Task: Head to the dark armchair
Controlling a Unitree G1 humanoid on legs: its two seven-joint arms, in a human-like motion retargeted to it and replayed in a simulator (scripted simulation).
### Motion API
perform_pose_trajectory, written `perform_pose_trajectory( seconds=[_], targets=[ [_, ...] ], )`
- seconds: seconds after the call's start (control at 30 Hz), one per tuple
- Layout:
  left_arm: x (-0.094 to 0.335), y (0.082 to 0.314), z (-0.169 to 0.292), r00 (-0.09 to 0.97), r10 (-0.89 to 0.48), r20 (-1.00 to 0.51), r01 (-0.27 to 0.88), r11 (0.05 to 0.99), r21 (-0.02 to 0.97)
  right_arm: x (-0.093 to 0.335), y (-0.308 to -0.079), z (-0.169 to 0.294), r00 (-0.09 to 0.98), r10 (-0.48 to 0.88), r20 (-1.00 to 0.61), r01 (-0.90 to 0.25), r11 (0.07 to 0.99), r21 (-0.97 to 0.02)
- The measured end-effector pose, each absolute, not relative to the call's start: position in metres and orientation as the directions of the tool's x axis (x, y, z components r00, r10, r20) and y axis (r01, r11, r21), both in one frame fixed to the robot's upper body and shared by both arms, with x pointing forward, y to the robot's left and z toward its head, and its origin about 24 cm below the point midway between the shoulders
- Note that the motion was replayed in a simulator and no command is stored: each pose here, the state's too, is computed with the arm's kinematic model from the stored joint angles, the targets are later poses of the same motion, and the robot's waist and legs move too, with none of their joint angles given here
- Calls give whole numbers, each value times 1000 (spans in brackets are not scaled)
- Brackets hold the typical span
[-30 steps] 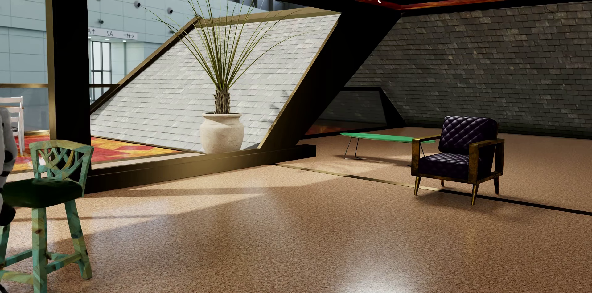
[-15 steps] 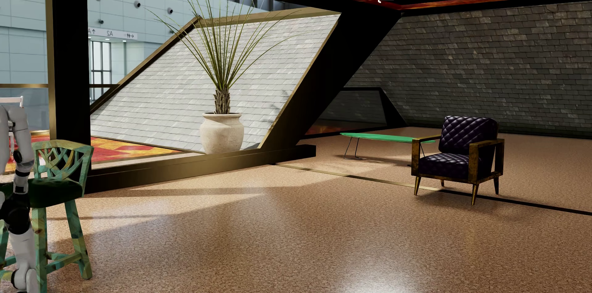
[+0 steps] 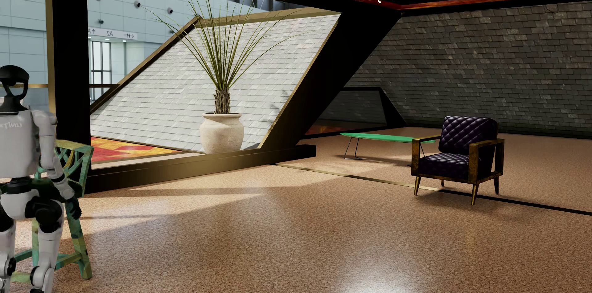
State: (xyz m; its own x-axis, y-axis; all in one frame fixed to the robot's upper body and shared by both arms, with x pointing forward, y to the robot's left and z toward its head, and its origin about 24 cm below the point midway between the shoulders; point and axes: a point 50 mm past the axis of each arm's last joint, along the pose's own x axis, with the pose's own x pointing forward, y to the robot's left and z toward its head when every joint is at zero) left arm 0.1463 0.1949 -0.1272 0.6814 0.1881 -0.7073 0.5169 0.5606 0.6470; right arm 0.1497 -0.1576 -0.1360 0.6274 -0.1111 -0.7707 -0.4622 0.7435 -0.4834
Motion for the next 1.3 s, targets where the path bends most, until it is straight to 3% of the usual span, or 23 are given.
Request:
perform_pose_trajectory(
  seconds=[0.07,0.13,0.23,0.37,0.43,0.5,0.57,0.6,0.63,0.67,0.7,0.73,0.8,0.83,0.87,0.97,1.03,1.13,1.23,1.3],
  targets=[
    [144,188,-130,670,161,-725,557,537,633,177,-160,-106,839,-155,-522,-274,708,-651],
    [136,187,-133,646,148,-749,596,515,616,193,-157,-81,932,-214,-292,-57,710,-702],
    [123,192,-139,602,148,-785,650,480,589,204,-146,-69,961,-130,-244,-75,727,-683],
    [115,205,-143,559,215,-801,654,480,585,196,-141,-81,958,-103,-266,-138,648,-749],
    [111,206,-144,551,260,-793,606,530,594,169,-147,-115,844,-101,-527,-351,638,-685],
    [108,203,-146,542,285,-790,562,577,593,127,-159,-149,592,-103,-800,-630,560,-538],
    [106,201,-149,533,281,-798,549,603,579,87,-164,-167,335,-40,-941,-899,284,-333],
    [108,198,-149,541,278,-794,531,619,578,75,-168,-171,228,-7,-974,-964,138,-227],
    [111,193,-149,560,277,-781,493,646,583,73,-178,-170,154,6,-988,-987,54,-153],
    [114,186,-148,582,280,-763,445,676,588,78,-190,-167,134,3,-991,-990,50,-134],
    [115,181,-147,600,281,-749,411,695,590,90,-202,-162,186,-12,-982,-974,126,-186],
    [116,175,-147,611,270,-744,404,701,587,107,-214,-155,307,-61,-950,-913,263,-312],
    [119,166,-148,626,213,-750,460,676,575,143,-229,-133,594,-252,-764,-571,537,-621],
    [122,163,-147,638,174,-750,495,654,572,155,-228,-121,681,-328,-655,-393,591,-704],
    [132,160,-144,656,137,-742,521,629,577,166,-224,-112,737,-348,-579,-298,602,-741],
    [157,160,-131,724,96,-683,518,577,631,179,-203,-99,825,-223,-520,-317,579,-751],
    [171,165,-123,756,81,-650,514,541,665,168,-195,-103,817,-175,-550,-365,581,-727],
    [191,172,-113,777,79,-625,524,470,711,129,-193,-126,715,-271,-644,-382,620,-685],
    [178,192,-113,775,207,-597,421,535,733,65,-191,-164,397,-348,-849,-567,634,-526],
    [163,196,-121,727,213,-653,469,540,699,36,-184,-173,229,-326,-917,-665,636,-392]
  ],
)
